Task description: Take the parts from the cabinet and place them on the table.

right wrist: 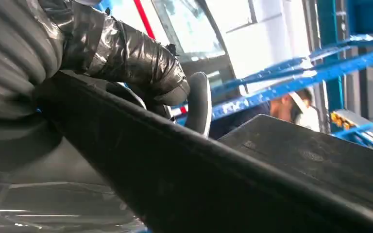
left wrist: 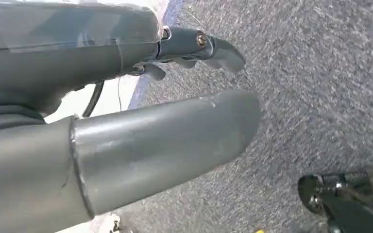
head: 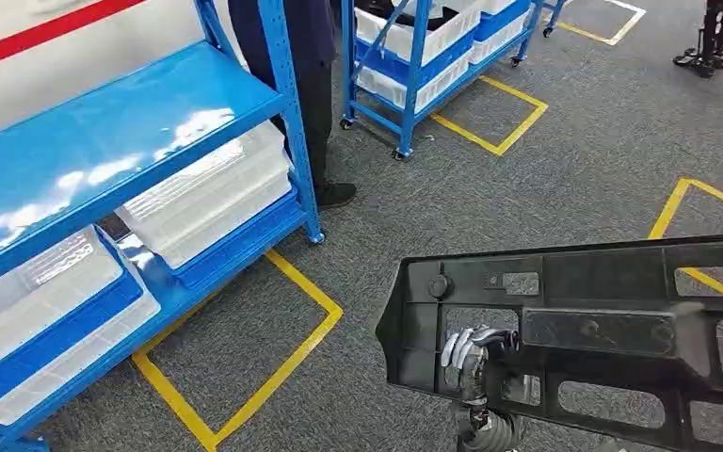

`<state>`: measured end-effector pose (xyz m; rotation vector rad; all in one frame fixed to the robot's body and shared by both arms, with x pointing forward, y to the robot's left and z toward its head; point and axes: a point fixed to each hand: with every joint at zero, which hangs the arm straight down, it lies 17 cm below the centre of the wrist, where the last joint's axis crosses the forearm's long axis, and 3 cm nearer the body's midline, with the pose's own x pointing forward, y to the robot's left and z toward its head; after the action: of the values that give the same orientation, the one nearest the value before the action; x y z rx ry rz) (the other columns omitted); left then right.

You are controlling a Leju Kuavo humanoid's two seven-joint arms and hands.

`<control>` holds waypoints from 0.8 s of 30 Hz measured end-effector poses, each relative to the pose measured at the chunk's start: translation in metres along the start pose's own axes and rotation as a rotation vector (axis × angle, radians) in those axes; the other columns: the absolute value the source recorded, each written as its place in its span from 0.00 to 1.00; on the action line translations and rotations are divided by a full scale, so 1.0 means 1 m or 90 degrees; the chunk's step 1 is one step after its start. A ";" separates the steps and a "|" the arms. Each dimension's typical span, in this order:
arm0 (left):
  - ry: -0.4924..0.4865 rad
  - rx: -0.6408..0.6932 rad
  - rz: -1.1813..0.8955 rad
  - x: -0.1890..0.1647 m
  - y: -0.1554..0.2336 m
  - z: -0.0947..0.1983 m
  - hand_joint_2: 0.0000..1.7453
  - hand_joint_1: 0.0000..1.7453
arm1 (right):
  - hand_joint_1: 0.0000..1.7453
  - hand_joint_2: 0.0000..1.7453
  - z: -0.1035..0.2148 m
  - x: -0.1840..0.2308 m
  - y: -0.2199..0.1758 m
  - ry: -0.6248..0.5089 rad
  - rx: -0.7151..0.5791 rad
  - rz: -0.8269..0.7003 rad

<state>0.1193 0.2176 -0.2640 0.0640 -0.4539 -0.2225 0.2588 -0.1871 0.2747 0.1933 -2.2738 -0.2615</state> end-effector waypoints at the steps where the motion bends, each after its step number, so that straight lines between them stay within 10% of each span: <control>1: 0.000 0.000 0.000 0.000 0.000 0.000 0.00 0.00 | 1.00 1.00 0.000 0.000 0.000 0.001 -0.002 0.000; 24: 0.004 0.001 0.020 -0.004 -0.002 0.001 0.00 0.00 | 1.00 1.00 0.005 -0.011 -0.006 0.020 -0.009 0.009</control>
<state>0.1151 0.2168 -0.2646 0.0591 -0.4483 -0.1909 0.2627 -0.1895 0.2617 0.1733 -2.2409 -0.2653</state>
